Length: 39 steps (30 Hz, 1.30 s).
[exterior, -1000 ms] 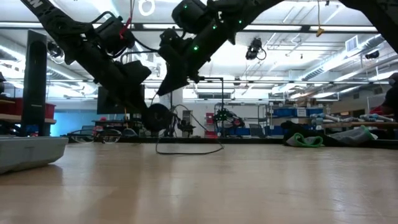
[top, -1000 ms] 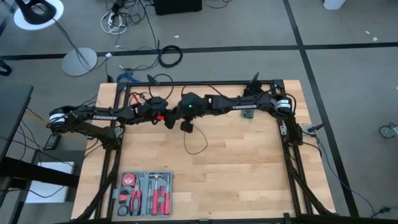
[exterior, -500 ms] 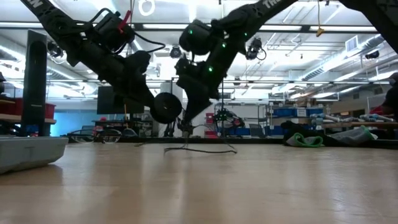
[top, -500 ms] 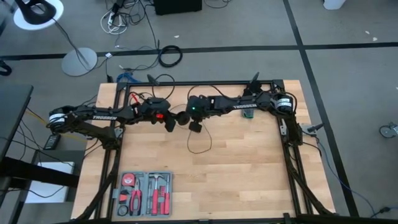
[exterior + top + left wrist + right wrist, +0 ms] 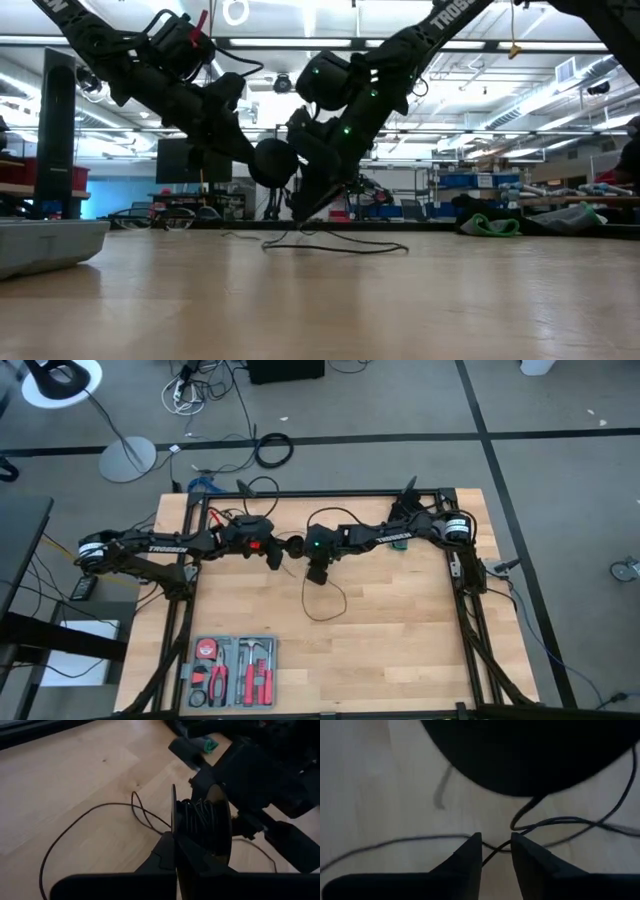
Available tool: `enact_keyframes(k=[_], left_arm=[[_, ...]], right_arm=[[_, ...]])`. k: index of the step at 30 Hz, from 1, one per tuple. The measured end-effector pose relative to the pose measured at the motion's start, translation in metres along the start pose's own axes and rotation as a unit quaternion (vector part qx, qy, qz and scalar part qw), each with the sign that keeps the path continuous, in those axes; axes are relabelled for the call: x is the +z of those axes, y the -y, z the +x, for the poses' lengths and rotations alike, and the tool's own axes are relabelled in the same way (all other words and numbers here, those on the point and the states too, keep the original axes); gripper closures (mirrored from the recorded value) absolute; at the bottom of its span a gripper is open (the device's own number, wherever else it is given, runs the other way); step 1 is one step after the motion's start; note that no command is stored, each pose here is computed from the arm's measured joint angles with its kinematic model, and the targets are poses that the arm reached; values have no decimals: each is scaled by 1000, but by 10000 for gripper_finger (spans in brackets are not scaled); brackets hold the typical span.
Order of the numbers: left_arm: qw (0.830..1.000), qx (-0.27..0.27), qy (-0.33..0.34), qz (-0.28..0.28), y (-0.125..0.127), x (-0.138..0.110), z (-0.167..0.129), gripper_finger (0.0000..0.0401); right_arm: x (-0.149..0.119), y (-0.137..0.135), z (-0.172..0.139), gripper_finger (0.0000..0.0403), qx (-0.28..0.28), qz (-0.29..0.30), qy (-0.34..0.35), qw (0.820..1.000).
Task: Coil cords
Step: Coil the black wire onto the black spool
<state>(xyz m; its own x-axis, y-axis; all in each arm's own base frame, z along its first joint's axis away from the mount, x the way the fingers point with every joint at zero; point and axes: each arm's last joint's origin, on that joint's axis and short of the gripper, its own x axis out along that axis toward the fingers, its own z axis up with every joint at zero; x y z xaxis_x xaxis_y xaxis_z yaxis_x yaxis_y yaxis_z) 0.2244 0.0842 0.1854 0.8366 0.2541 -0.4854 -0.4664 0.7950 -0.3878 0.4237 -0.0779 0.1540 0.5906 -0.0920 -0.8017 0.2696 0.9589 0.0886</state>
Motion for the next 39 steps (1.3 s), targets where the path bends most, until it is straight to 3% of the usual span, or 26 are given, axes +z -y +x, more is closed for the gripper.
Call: enact_keyframes(k=[9,22,29,36,39], left_arm=[[999,-36,11,-12,3,4,-1,401],[994,-76,78,-1,18,34,-17,401],[993,-77,84,8,19,37,-19,401],[996,-37,79,13,12,36,-18,401],[996,-22,83,10,7,37,-18,401]], right_arm=[[2,0,-2,300,5,12,19,1000],[20,-4,-57,302,9,-9,57,998],[-20,-7,-65,311,-18,18,35,999],[-73,-13,-61,314,16,77,131,988],[-92,-14,-55,318,29,124,126,984]])
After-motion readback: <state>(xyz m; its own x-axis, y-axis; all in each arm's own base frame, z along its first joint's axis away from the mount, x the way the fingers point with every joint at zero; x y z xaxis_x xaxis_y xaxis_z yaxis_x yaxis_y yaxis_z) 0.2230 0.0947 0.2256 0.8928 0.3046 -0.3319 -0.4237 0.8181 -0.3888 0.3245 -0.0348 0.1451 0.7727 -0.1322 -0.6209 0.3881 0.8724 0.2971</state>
